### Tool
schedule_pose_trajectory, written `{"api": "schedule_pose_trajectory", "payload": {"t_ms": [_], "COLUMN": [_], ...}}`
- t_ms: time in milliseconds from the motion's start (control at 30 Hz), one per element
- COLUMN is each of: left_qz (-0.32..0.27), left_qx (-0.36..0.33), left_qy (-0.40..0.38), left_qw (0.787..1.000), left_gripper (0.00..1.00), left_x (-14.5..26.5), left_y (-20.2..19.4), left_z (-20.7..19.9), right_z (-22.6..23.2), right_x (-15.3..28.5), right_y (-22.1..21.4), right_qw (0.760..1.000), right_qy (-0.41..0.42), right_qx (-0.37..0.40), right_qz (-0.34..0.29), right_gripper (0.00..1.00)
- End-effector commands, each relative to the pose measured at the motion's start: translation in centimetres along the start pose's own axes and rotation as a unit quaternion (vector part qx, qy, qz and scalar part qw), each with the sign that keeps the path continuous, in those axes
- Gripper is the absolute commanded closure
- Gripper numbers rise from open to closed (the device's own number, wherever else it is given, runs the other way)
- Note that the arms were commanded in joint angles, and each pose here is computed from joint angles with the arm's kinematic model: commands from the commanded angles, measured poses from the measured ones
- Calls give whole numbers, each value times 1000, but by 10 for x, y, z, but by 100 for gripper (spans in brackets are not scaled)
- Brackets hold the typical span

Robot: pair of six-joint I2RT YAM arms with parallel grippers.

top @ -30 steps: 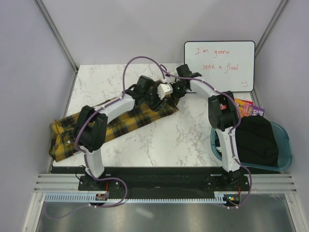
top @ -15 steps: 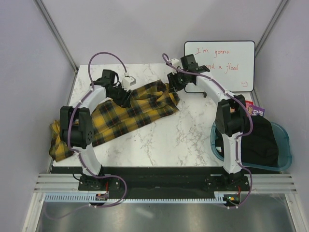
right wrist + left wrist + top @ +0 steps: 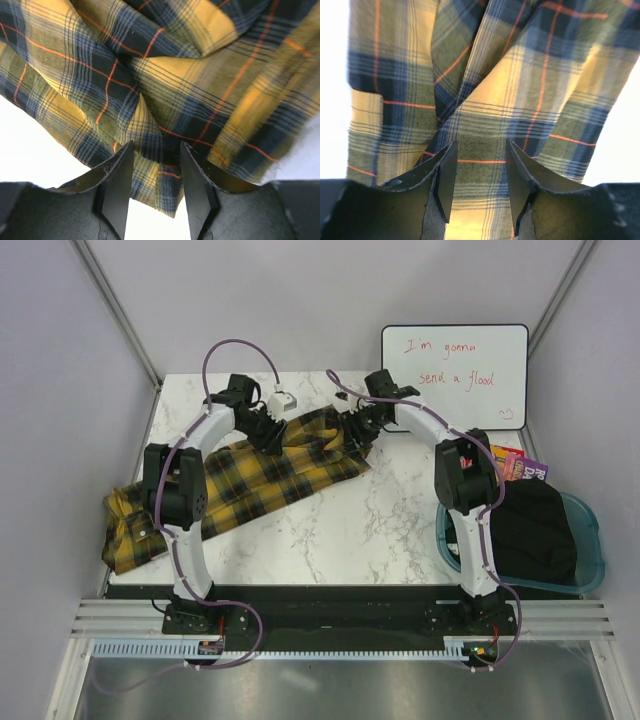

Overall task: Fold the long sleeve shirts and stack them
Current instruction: Fold the shirt

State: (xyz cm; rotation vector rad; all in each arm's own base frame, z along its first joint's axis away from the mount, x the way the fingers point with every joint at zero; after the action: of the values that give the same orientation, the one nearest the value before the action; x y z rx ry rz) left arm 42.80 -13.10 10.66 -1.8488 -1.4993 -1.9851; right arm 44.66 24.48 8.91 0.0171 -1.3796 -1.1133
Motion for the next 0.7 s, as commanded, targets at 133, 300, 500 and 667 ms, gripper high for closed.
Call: {"api": "schedule_pose_trajectory", "payload": {"t_ms": [133,300,500,667], "left_qz": [26,29,10,-3], "left_qx": [-9,-13,-16,-18], "left_qy": [10,12,9,27], "left_qw": [1000,999,1000,999], "left_gripper": [50,58,92,98], "left_x": [-8,-7,5,21], "left_y": [-11,-13,-4,1], "left_z": [11,11,6,12], "right_z": [17,23,21,16], "right_x": [-17,-11,2,7], "right_y": [7,11,29,45], "right_qw": [999,998,997,996], "right_qy": [14,21,-2,-19], "right_qx": [50,57,73,83], "right_qz": [10,6,-13,-29], "right_gripper": [52,78,100,100]}}
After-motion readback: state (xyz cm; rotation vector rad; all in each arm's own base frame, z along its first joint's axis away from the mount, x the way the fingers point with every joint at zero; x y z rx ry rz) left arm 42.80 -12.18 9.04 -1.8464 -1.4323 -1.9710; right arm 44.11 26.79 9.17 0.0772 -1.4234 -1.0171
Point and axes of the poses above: each gripper's point midway between its finger pads, its own x axis back along the fingers, its own z axis along the line the jaws close on, y = z × x, the point moved 3 cm from there along x, back along the fingers, and after that the axes turned 6 degrees about x, right-handed, at the moved point
